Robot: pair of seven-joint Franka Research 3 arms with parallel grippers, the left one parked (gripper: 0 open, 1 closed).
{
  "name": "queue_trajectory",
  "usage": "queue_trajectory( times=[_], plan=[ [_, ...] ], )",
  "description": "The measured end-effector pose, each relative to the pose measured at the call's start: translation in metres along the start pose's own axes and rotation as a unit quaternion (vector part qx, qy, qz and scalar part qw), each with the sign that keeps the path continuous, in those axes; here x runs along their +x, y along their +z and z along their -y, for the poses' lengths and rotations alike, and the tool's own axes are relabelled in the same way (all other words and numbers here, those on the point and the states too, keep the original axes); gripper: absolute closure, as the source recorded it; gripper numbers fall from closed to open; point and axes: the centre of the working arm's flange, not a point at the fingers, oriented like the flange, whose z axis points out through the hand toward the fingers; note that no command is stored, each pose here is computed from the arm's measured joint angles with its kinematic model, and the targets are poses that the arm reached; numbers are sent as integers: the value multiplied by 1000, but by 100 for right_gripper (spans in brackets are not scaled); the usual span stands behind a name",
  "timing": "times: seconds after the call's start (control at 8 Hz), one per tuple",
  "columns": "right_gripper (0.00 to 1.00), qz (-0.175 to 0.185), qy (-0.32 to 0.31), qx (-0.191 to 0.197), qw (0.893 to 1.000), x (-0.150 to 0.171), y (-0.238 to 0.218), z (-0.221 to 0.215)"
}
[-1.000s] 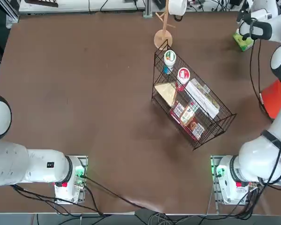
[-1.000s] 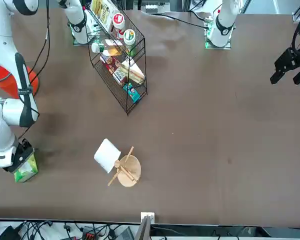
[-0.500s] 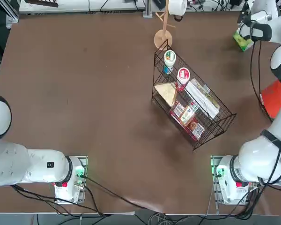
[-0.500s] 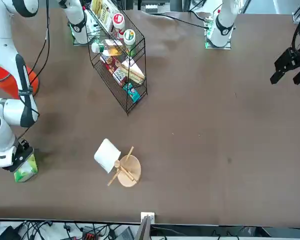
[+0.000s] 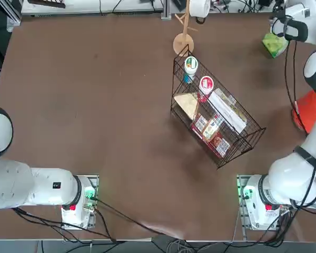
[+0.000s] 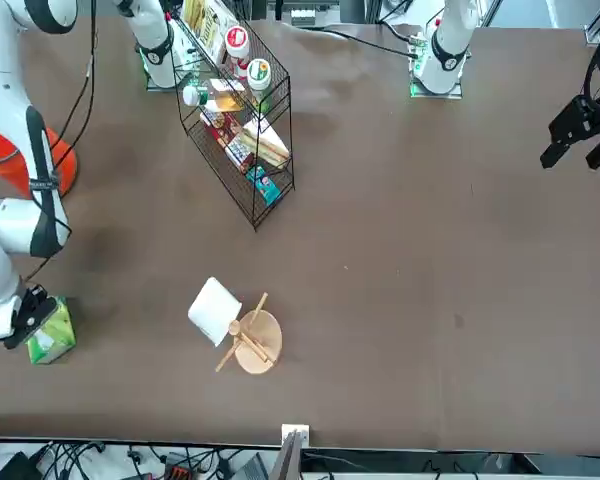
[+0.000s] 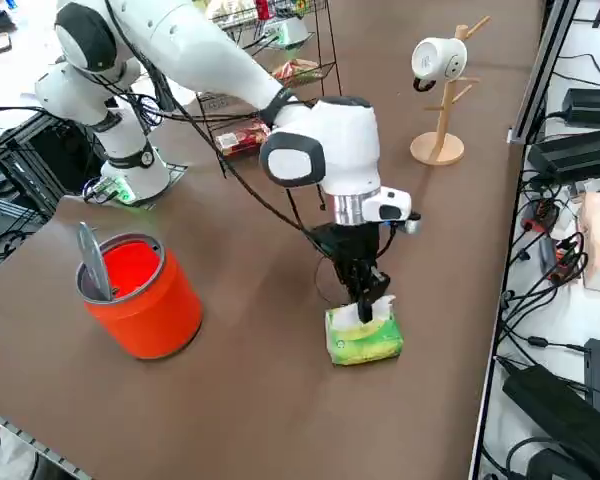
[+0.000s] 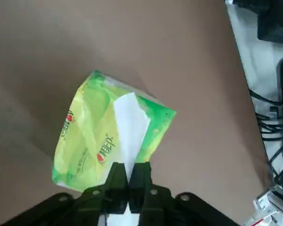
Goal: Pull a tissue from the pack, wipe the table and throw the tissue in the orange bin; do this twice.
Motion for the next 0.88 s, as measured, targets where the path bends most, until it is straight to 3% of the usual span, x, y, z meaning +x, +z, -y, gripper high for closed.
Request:
queue_trajectory(
  times=[0.25, 0.5, 0.75, 0.88],
  plan=[
    [98, -11, 42, 27, 999, -3, -38, -12],
    [98, 12, 115, 71, 991, -5, -85, -8],
    [98, 26, 210, 112, 971, 14, -130, 26],
    [98, 16, 261, 151, 953, 20, -142, 51]
  ],
)
